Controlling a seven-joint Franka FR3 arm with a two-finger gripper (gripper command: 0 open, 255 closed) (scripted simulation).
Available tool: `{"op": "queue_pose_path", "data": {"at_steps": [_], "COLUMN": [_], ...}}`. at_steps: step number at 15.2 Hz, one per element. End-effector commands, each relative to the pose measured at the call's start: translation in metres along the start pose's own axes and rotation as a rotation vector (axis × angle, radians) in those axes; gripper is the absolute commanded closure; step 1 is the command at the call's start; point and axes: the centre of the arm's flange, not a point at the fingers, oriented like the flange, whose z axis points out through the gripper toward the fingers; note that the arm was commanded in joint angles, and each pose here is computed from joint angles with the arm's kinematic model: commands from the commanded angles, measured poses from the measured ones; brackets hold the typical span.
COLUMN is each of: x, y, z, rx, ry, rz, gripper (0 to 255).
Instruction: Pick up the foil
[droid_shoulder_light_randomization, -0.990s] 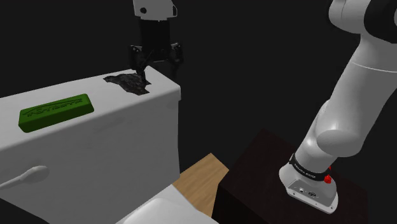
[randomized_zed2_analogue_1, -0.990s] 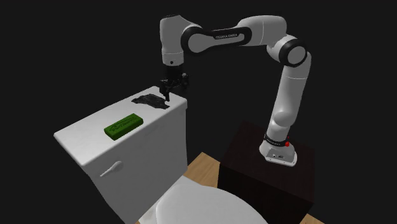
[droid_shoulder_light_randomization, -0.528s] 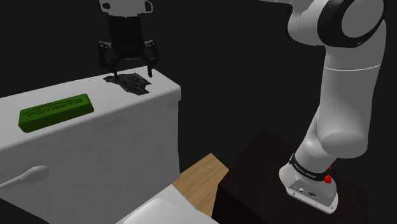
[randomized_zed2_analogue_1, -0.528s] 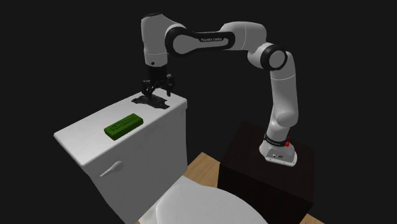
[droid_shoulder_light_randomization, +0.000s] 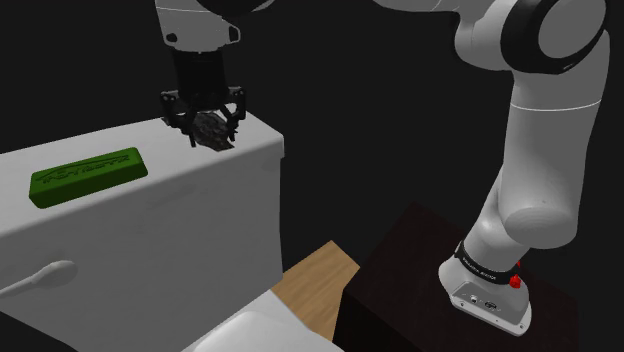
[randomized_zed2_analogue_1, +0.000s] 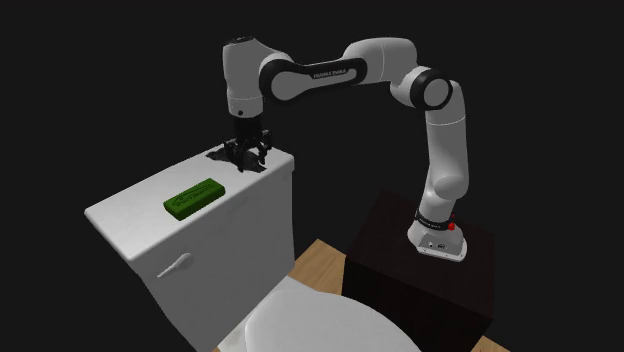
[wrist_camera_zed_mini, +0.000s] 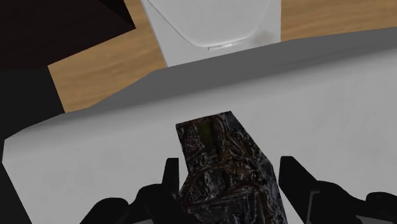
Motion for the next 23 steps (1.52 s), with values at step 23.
{"op": "queue_pose_path", "data": {"at_steps": [23], "x": [-0.001], "y": [-0.004], "z": [-0.073], "rx": [0.000], "ry": [0.000], "rz": [0.000], "gripper": [255]}}
